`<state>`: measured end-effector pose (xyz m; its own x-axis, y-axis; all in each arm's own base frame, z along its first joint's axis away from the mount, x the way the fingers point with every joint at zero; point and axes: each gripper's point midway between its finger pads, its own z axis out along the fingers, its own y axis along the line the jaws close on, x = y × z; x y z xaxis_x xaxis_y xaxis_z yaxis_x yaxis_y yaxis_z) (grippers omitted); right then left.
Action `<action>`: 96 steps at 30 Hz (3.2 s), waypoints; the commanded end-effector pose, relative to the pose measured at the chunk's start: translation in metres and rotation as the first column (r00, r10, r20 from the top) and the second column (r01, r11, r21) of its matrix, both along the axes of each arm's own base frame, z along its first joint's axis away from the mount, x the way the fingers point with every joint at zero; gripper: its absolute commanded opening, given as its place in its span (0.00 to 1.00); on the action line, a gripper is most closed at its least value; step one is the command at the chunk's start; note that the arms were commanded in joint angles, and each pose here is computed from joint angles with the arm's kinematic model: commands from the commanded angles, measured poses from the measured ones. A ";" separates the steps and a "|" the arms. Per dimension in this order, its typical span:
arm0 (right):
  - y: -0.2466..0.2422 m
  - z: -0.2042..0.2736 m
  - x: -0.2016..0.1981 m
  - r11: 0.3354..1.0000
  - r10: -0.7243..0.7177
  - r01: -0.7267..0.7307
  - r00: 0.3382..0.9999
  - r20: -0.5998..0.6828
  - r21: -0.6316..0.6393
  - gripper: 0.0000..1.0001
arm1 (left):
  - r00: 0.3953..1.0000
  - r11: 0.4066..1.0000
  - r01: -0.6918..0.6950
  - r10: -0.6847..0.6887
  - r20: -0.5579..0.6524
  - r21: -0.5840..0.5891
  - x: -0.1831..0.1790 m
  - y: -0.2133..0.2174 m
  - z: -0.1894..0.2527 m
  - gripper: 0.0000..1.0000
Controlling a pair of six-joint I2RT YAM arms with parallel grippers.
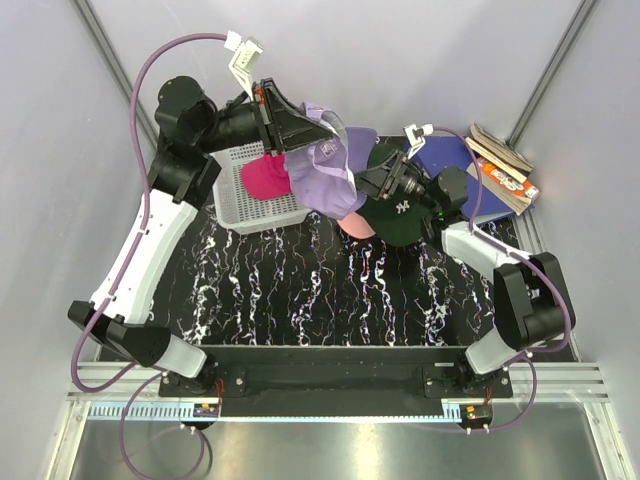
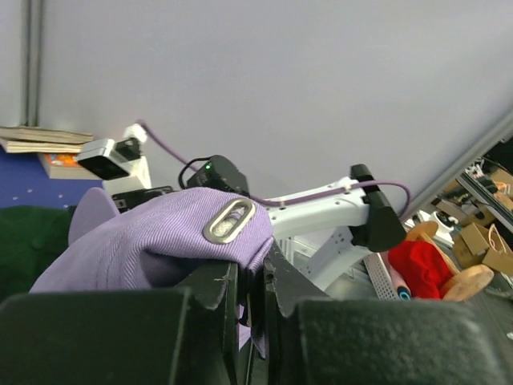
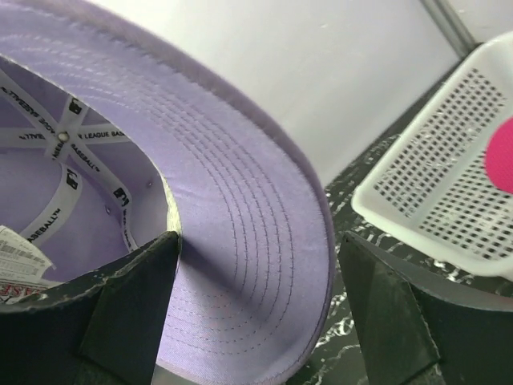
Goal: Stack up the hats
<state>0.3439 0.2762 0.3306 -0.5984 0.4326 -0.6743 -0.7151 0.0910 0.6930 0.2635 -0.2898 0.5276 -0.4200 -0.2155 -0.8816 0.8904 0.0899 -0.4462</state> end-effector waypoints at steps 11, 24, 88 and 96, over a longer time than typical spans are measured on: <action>-0.018 0.049 -0.021 0.995 -0.085 0.092 0.989 0.118 -0.049 0.12 | 0.997 0.995 -0.070 0.067 0.046 0.077 0.001 0.020 -0.024 0.00; -0.157 0.102 -0.002 0.455 -0.613 0.820 0.571 0.546 -0.348 0.00 | 0.658 0.654 -0.691 0.745 -0.105 0.308 0.127 0.111 -0.098 0.87; -0.061 -0.113 -0.005 -0.163 0.171 0.573 0.818 0.549 -0.803 0.00 | 0.502 0.474 -0.744 0.862 -0.073 0.472 0.124 0.157 -0.167 0.98; -0.059 -0.140 -0.004 -0.198 0.184 0.527 0.848 0.497 -0.826 0.00 | 0.493 0.463 -0.741 0.867 -0.075 0.486 0.124 0.162 -0.176 0.99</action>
